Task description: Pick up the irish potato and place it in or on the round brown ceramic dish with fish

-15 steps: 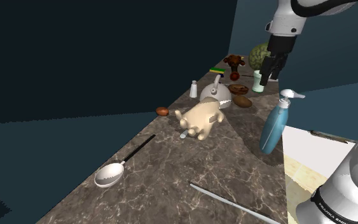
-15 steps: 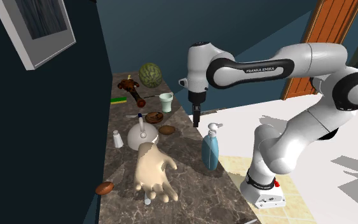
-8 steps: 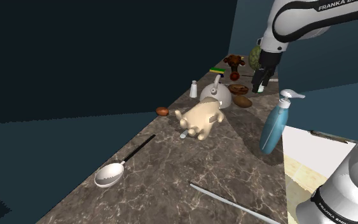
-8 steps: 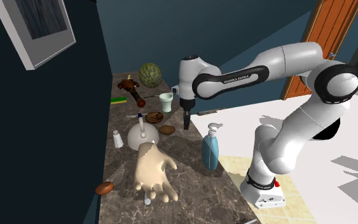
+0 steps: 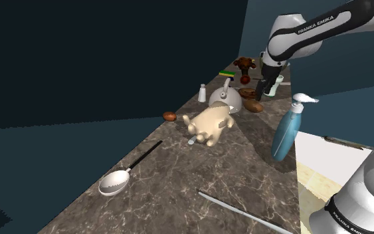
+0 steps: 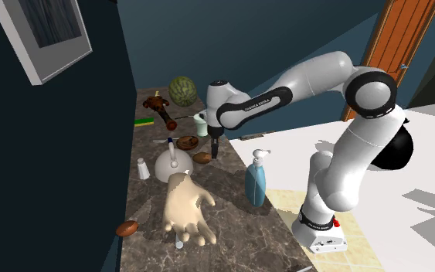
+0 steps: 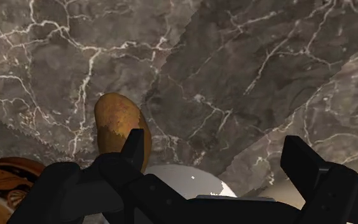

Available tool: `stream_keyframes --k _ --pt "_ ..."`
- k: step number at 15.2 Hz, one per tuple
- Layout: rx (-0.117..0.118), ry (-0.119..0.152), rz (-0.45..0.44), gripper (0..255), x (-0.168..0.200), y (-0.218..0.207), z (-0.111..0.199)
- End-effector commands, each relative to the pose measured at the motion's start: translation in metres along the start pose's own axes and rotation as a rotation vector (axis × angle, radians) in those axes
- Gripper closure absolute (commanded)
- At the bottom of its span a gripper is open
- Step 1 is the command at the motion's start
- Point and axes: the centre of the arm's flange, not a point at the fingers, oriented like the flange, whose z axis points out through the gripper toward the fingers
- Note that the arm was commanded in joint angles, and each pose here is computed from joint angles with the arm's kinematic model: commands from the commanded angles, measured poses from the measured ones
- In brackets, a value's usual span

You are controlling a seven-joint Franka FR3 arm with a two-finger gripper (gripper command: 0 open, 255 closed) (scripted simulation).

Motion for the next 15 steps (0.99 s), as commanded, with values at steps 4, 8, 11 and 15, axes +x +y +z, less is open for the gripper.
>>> stream_keyframes --k 4,8,11,15 --pt "-0.022 0.024 -0.019 0 0.026 0.038 0.041" --pt "-0.038 0.041 -0.033 0 0.050 0.068 0.073" --pt "-0.042 0.045 -0.036 0 0.056 0.075 0.090" --pt "-0.042 0.045 -0.036 0 0.057 0.076 0.111"
